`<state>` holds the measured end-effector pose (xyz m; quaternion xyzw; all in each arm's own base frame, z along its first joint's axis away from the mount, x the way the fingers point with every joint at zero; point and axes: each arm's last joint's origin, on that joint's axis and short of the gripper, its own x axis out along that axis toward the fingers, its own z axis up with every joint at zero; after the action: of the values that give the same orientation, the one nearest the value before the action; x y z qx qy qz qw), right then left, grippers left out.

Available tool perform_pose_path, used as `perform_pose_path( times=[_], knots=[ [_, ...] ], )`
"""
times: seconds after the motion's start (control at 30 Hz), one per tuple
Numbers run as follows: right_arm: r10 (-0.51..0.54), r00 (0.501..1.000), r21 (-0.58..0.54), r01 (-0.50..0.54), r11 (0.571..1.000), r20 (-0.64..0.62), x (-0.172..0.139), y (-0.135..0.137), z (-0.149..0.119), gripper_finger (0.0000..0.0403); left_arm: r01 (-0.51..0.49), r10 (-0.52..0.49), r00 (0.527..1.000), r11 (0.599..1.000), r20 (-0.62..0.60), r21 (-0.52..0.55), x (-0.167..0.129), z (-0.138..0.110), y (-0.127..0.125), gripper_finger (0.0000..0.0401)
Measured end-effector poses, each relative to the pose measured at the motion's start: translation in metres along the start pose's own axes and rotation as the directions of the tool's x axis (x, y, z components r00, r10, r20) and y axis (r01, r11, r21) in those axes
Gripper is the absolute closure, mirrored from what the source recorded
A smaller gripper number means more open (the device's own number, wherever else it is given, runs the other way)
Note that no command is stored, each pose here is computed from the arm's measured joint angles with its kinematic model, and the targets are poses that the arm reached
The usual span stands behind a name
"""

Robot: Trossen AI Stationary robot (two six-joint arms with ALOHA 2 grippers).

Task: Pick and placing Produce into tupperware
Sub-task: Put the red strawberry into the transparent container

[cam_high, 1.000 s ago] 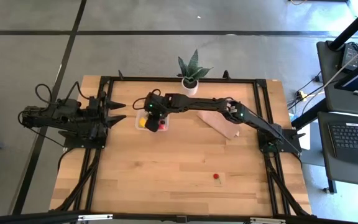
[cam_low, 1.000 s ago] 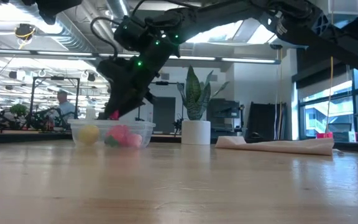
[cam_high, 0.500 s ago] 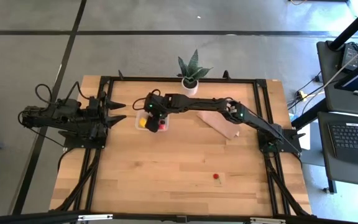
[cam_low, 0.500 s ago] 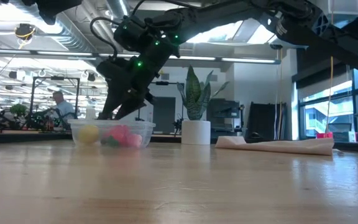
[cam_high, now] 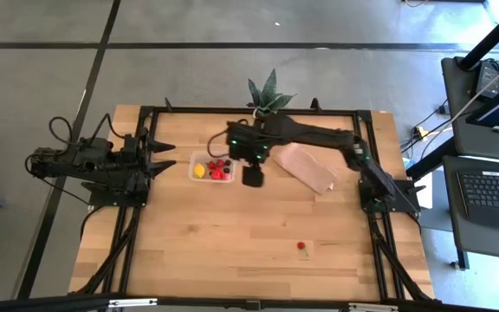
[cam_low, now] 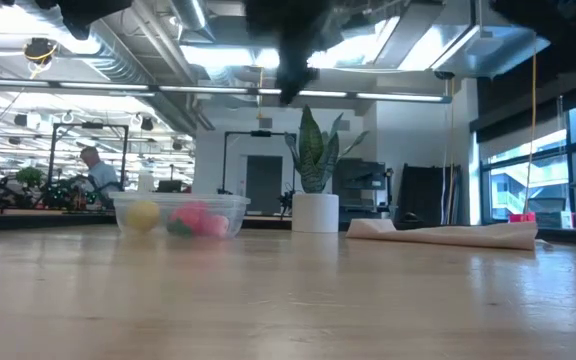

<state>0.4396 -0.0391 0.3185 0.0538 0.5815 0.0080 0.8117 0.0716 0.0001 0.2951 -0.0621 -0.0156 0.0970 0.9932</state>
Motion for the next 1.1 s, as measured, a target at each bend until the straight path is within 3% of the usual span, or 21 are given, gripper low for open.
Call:
perform_pose_path(
  times=[0.13,0.33,0.43,0.6,0.83,1.1],
  knots=[
    [0.008,1.000,-0.055,-0.008,0.998,-0.002,-0.039,0.037,-0.018,0.0164,0.000,0.000,1.000,1.000,-0.001,0.000,0.000,0.000,0.000,0.0172],
    [-0.097,0.995,-0.084,0.094,0.992,-0.030,-0.058,0.096,-0.042,0.0164,-0.001,0.001,1.000,1.000,-0.007,0.002,0.000,-0.001,0.000,0.0172],
    [-0.090,0.995,-0.137,0.083,0.987,-0.044,-0.057,0.127,-0.054,0.0164,-0.001,0.001,1.000,1.000,-0.007,0.003,0.000,-0.001,0.000,0.0172],
    [-0.171,0.976,-0.150,0.150,0.977,-0.137,-0.030,0.163,-0.078,0.0164,-0.002,0.002,1.000,1.000,-0.016,0.006,0.000,-0.002,0.000,0.0172],
    [-0.261,0.911,0.033,0.286,0.958,-0.319,0.026,0.183,-0.130,0.0164,-0.003,0.004,1.000,1.000,-0.029,0.010,0.000,-0.003,0.000,0.0172],
    [-0.111,0.971,0.323,0.177,0.930,-0.210,0.064,0.202,-0.173,0.0177,-0.004,0.004,1.000,1.000,-0.029,0.011,0.000,-0.003,0.000,0.0172]
  ],
)
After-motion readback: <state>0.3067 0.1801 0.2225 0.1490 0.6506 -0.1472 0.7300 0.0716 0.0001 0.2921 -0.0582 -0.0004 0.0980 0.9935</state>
